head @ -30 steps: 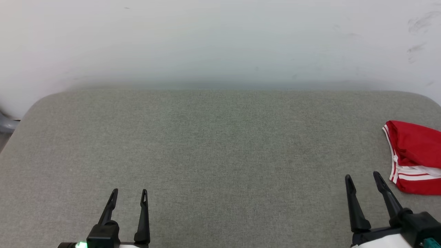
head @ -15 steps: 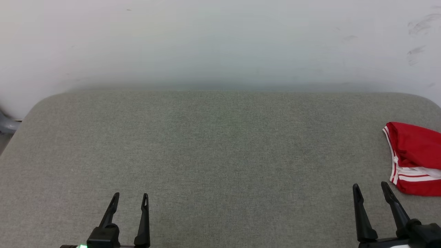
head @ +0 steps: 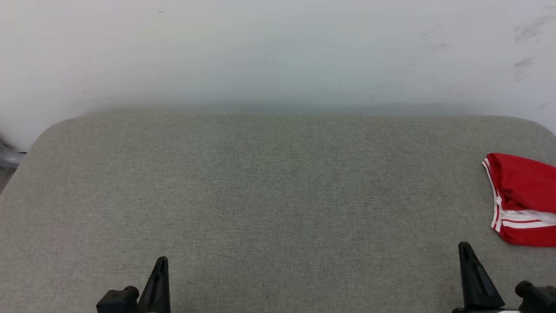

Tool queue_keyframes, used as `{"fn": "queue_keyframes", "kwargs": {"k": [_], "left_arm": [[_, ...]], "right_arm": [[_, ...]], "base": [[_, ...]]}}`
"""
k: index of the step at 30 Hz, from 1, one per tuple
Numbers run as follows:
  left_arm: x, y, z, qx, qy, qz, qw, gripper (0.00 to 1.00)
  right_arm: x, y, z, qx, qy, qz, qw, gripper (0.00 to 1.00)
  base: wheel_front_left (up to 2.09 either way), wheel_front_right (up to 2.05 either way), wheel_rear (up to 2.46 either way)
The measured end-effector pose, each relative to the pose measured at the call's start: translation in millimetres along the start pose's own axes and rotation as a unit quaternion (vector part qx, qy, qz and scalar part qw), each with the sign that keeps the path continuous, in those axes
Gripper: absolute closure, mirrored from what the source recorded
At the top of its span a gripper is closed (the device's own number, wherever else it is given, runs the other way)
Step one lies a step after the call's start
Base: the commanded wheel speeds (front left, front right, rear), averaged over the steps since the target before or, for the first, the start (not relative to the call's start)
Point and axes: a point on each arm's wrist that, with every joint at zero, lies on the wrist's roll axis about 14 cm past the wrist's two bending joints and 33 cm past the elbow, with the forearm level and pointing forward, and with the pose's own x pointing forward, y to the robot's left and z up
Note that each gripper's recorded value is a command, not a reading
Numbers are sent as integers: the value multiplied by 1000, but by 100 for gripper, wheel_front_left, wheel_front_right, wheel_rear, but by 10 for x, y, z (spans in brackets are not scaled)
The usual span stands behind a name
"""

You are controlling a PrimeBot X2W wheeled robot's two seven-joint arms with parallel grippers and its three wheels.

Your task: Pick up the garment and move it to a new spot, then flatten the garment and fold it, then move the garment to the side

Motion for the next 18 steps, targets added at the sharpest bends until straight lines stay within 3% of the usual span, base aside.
{"fn": "queue_keyframes", "kwargs": {"k": [18], "left_arm": [[141, 97, -14, -169, 21, 25, 985, 100]], "right_arm": [[130, -82, -18, 159, 6, -27, 987, 100]], "base": [[0, 0, 0]]}}
